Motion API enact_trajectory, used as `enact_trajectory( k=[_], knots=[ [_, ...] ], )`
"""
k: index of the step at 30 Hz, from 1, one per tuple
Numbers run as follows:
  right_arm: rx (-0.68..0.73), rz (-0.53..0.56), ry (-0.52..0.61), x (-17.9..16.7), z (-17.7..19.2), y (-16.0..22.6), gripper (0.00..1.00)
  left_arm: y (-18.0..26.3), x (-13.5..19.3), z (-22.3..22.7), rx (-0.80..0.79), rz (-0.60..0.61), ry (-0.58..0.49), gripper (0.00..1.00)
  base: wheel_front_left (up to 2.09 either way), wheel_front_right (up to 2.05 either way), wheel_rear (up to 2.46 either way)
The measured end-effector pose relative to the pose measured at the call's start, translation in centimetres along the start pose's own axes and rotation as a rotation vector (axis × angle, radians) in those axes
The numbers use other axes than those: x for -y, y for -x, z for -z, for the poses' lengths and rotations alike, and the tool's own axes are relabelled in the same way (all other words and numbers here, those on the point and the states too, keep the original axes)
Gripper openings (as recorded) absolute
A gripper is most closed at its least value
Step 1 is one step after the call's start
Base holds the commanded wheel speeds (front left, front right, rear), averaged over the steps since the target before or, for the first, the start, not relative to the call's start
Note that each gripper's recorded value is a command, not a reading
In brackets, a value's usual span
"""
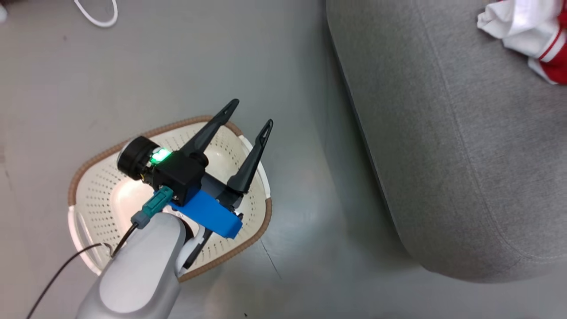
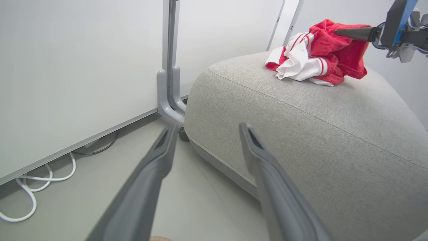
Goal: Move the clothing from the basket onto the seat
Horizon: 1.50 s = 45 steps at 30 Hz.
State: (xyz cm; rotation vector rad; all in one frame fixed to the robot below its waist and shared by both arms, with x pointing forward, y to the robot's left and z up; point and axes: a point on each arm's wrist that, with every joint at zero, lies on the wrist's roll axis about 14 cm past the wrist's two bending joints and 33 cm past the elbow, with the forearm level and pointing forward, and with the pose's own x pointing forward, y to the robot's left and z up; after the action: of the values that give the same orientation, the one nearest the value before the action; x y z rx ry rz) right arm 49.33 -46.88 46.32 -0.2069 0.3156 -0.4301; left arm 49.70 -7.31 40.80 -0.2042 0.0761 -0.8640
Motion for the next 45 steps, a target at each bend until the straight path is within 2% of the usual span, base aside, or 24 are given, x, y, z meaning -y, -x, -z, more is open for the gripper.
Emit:
enact_trajectory(
  k=[8,13,19,31,41,45],
  knots=[
    [0.034,-0.043,0.016,0.0,-1.2,3.5,1.0,2.6,1.5,-3.2,0.026,-0.076,0.03,1.0,0.0,0.0,0.0],
    [0.088,-0.124,0.04,-2.0,-2.4,6.0,1.0,5.6,1.6,-4.7,0.032,-0.158,0.035,1.0,0.0,0.0,0.0],
    [0.199,-0.206,0.001,-4.2,-4.4,9.3,1.0,9.8,1.3,-6.7,0.066,-0.274,0.024,1.0,0.0,0.0,0.0],
    [0.361,-0.413,-0.038,-13.3,-5.4,16.9,1.0,19.7,-1.8,-9.0,0.143,-0.565,0.01,1.0,0.0,0.0,0.0],
    [0.355,-0.518,-0.099,-18.8,-4.9,22.8,1.0,24.1,-2.9,-9.8,0.19,-0.694,0.018,1.0,0.0,0.0,0.0],
    [0.354,-0.538,-0.114,-19.9,-5.0,23.9,1.0,25.2,-3.1,-9.8,0.195,-0.723,0.02,1.0,0.0,0.0,0.0]
  ],
)
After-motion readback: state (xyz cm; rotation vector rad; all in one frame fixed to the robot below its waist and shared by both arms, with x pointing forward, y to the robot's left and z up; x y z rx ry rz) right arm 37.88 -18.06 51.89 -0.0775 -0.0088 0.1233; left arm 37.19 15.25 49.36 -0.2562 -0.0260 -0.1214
